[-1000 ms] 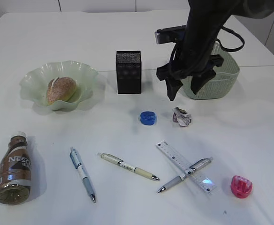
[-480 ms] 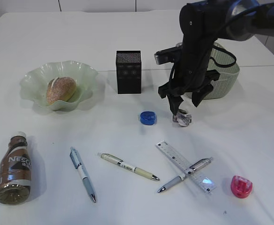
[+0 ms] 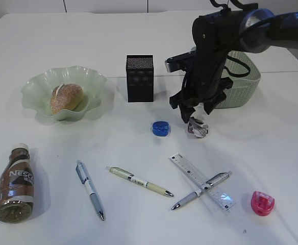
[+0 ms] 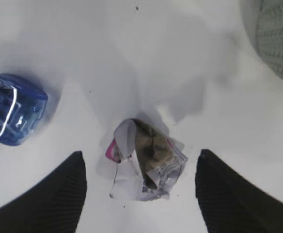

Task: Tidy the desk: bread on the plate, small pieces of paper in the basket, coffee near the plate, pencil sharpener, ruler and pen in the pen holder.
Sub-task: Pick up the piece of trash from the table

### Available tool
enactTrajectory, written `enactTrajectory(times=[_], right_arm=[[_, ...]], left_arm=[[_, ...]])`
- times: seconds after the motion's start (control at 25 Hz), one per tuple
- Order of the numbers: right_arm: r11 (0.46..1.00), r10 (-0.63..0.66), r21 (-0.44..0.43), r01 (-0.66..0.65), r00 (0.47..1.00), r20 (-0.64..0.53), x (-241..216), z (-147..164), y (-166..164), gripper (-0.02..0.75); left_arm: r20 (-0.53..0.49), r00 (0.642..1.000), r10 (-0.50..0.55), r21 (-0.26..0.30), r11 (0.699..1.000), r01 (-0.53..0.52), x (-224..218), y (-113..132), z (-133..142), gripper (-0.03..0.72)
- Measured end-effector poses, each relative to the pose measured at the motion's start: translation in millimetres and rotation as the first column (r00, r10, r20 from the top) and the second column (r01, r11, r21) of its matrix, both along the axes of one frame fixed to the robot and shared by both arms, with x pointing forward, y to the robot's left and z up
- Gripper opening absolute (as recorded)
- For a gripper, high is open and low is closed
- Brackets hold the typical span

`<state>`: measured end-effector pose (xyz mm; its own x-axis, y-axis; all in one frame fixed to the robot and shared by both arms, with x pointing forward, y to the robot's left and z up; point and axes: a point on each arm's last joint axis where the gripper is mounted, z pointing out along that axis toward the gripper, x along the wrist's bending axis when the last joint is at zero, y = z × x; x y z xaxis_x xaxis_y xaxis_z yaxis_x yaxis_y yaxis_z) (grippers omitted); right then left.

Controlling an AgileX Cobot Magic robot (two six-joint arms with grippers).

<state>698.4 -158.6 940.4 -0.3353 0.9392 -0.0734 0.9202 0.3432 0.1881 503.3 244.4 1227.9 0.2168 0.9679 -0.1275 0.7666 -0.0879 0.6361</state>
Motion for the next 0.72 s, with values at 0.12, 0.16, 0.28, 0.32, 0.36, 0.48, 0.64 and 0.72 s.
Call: enactTrajectory(times=[0.12,0.16,0.28,0.32,0.36,0.48,0.64,0.72], right_arm=[[1.000,0.005,-0.006,-0.005,1.000,0.018,1.6,0.3,-0.4,0.547],[1.000,0.007,-0.011,-0.007,1.000,0.019,1.7,0.4,-0.8,0.547],[1.000,0.012,-0.022,-0.012,1.000,0.023,2.0,0.4,-1.7,0.547],[1.000,0.012,-0.022,-0.012,1.000,0.023,2.0,0.4,-1.7,0.547],[1.000,0.012,-0.022,-0.012,1.000,0.023,2.0,0.4,-1.7,0.547],[1.000,0.013,-0.023,-0.012,1.000,0.023,2.1,0.4,-1.8,0.547],[1.000,0.013,-0.024,-0.012,1.000,0.021,2.2,-0.7,-1.8,0.547],[1.000,0.012,-0.028,-0.012,1.000,0.008,2.2,-5.5,-1.8,0.547]], left_arm=[[0.000,1.000,0.000,0.000,1.000,0.000,0.0,0.0,0.0,0.520],[0.000,1.000,0.000,0.000,1.000,0.000,0.0,0.0,0.0,0.520],[0.000,1.000,0.000,0.000,1.000,0.000,0.0,0.0,0.0,0.520],[0.000,1.000,0.000,0.000,1.000,0.000,0.0,0.0,0.0,0.520],[0.000,1.000,0.000,0.000,1.000,0.000,0.0,0.0,0.0,0.520],[0.000,1.000,0.000,0.000,1.000,0.000,0.0,0.0,0.0,0.520],[0.000,1.000,0.000,0.000,1.000,0.000,0.0,0.0,0.0,0.520],[0.000,1.000,0.000,0.000,1.000,0.000,0.0,0.0,0.0,0.520]])
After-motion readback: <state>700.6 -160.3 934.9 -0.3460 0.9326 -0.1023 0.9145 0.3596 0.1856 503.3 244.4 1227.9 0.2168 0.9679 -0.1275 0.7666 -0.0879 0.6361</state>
